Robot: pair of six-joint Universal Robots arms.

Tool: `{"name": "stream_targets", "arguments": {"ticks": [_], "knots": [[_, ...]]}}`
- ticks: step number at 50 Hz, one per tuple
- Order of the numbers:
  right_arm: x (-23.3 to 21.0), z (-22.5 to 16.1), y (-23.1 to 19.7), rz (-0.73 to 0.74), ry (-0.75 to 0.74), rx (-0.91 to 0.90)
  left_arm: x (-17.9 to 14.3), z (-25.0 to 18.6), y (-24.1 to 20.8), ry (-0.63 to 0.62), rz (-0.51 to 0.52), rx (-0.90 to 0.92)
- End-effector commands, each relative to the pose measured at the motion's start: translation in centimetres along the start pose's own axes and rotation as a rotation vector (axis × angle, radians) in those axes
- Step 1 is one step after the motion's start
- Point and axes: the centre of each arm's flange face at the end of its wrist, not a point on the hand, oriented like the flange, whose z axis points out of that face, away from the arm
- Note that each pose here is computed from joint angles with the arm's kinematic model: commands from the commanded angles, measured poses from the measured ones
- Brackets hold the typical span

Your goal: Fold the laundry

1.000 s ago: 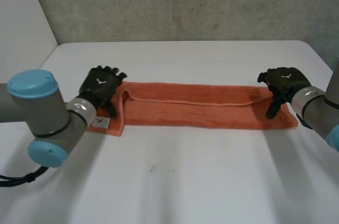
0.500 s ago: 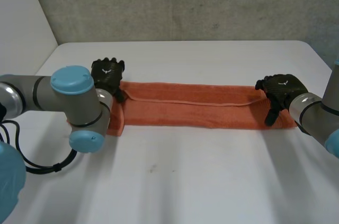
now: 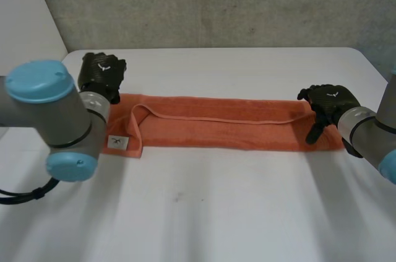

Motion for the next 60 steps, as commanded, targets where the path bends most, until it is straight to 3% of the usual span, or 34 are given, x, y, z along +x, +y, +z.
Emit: {"name": "stream_targets", "arguments": {"ticks": [1, 8, 13, 22, 36, 50, 60], "knots": [[-1.8, -0.2, -0.6, 0.125, -0.059, 0.021, -1.3, -2.8, -2.9, 0.008, -0.001, 0.064], [-3.0, 0.9, 0.7, 0.086, -0.080, -0.007, -1.3, -3.4, -3.1, 0.029, -0.007, 0.077], [-3.6, 1.0, 1.2, 0.029, -0.090, -0.022, 0.8, -1.7, -0.5, 0.079, -0.009, 0.022], [-3.2, 1.1, 1.8, 0.015, -0.080, -0.039, 4.0, 1.5, 1.7, 0.116, -0.186, -0.006], [-3.3, 1.1, 1.9, 0.014, -0.083, -0.042, 5.9, 4.5, 6.1, 0.099, -0.177, -0.059], [-3.2, 1.2, 1.7, 0.012, -0.079, -0.034, 4.0, 5.8, 8.0, 0.020, -0.105, -0.098], [-2.9, 0.9, 0.8, 0.027, -0.068, -0.019, 2.1, 3.2, 4.9, 0.017, -0.065, -0.086]]}}
